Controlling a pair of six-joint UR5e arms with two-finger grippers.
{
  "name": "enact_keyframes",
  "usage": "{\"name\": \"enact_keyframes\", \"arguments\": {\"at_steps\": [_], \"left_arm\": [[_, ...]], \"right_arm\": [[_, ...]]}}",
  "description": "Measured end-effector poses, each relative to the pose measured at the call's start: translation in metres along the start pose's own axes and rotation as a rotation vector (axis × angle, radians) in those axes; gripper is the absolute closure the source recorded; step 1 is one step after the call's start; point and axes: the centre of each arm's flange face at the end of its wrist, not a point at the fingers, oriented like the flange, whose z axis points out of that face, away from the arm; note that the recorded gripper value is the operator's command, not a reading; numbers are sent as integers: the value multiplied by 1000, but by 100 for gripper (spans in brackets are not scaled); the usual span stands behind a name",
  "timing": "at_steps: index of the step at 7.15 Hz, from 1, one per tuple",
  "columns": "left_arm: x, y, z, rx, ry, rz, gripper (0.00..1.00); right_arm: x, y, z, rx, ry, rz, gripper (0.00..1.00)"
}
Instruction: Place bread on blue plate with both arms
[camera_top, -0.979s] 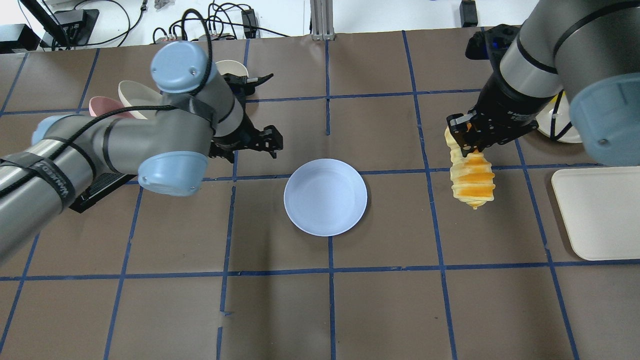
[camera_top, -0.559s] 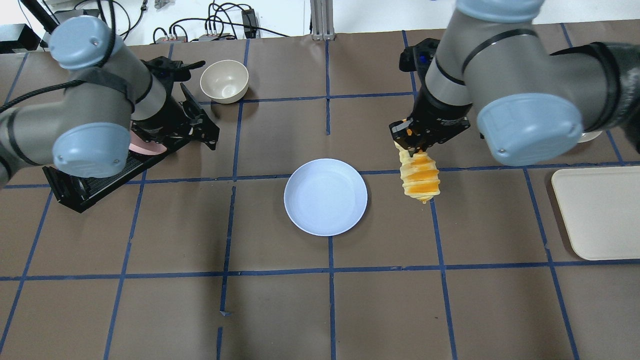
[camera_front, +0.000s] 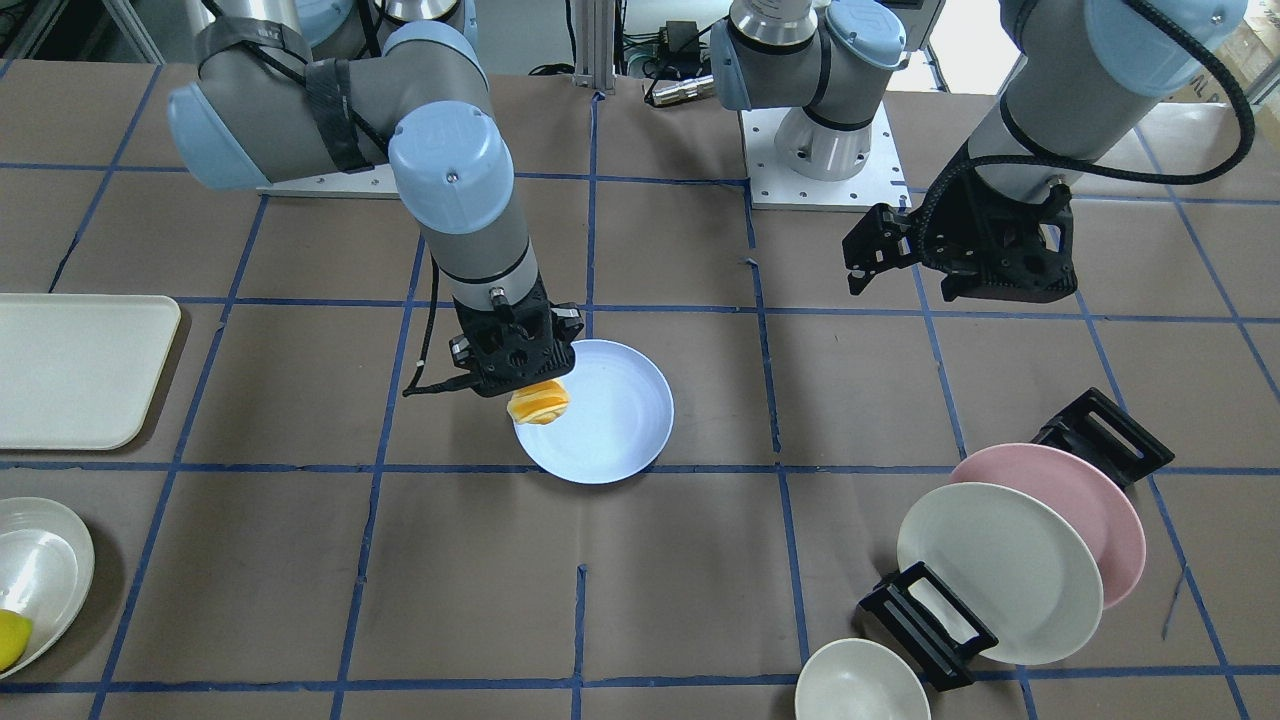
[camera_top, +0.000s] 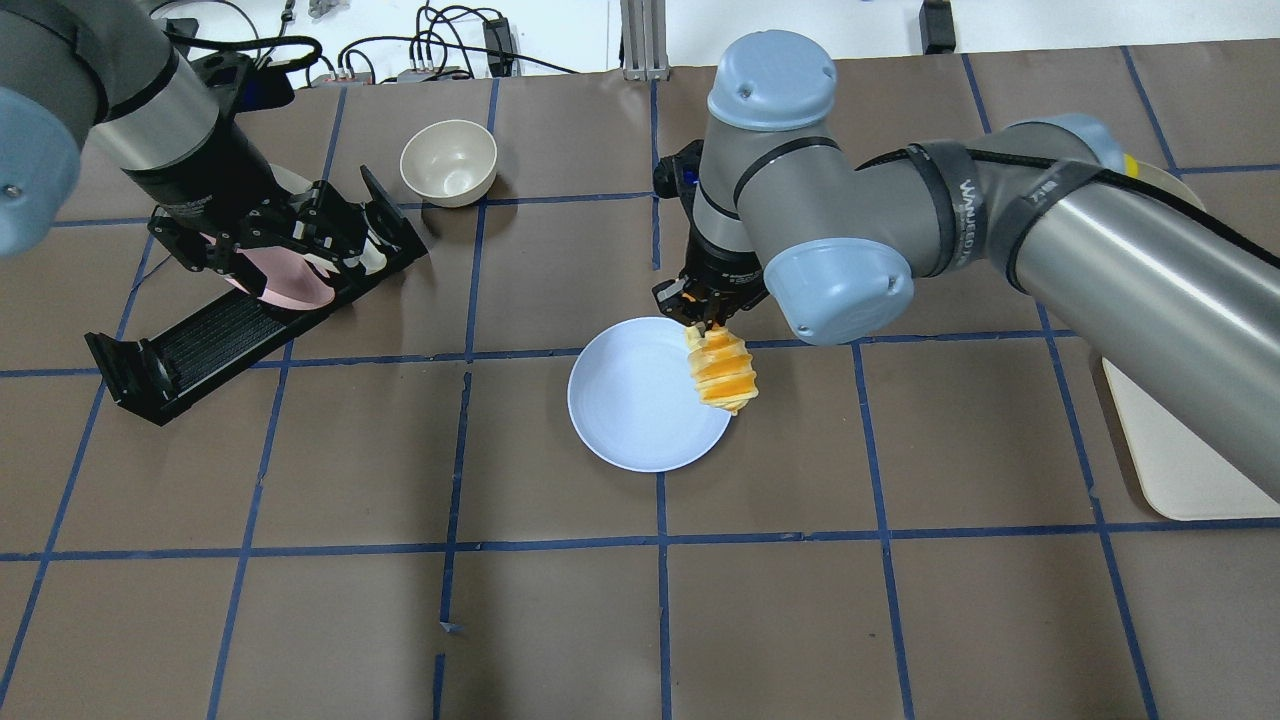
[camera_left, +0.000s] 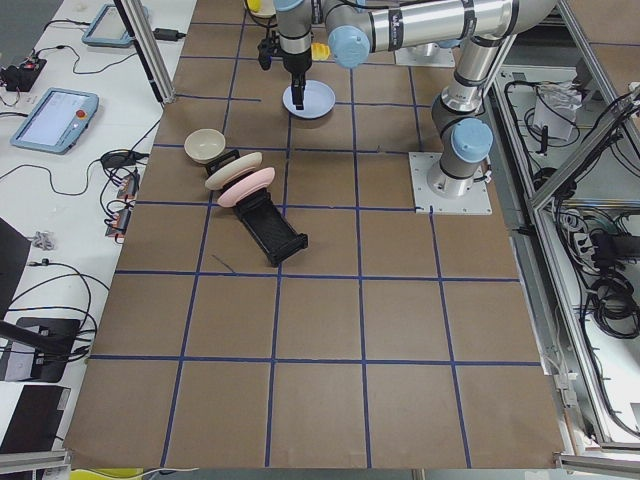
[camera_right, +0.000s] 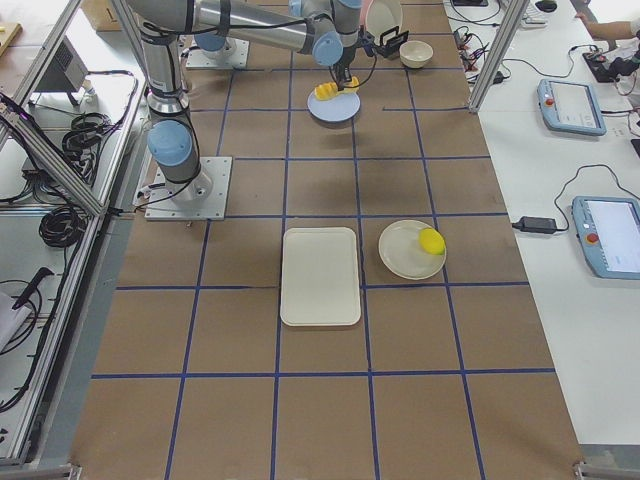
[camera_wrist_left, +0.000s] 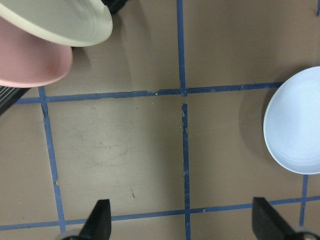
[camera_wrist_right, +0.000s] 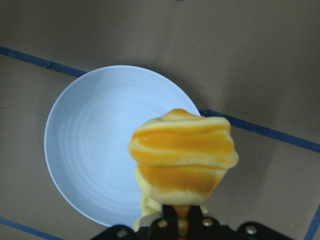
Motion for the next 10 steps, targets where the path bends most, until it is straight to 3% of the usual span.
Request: {"name": "enact_keyframes", "arguments": {"at_steps": [5, 6, 7, 9, 10], "left_arm": [[4, -4, 4, -24, -6, -144, 0], [1, -7, 3, -19, -4, -149, 0], [-2, -8, 3, -19, 1, -150, 0], [-3, -13, 3, -17, 7, -162, 0], [-3, -13, 5, -20, 8, -167, 0]], "right_arm": [[-37, -17, 52, -36, -3, -67, 90], [-37, -20, 59, -32, -2, -68, 85], [-36, -23, 68, -28, -2, -68, 67], [-37, -28, 80, -23, -8, -70, 1], [-37, -28, 82, -22, -9, -72, 0]]}}
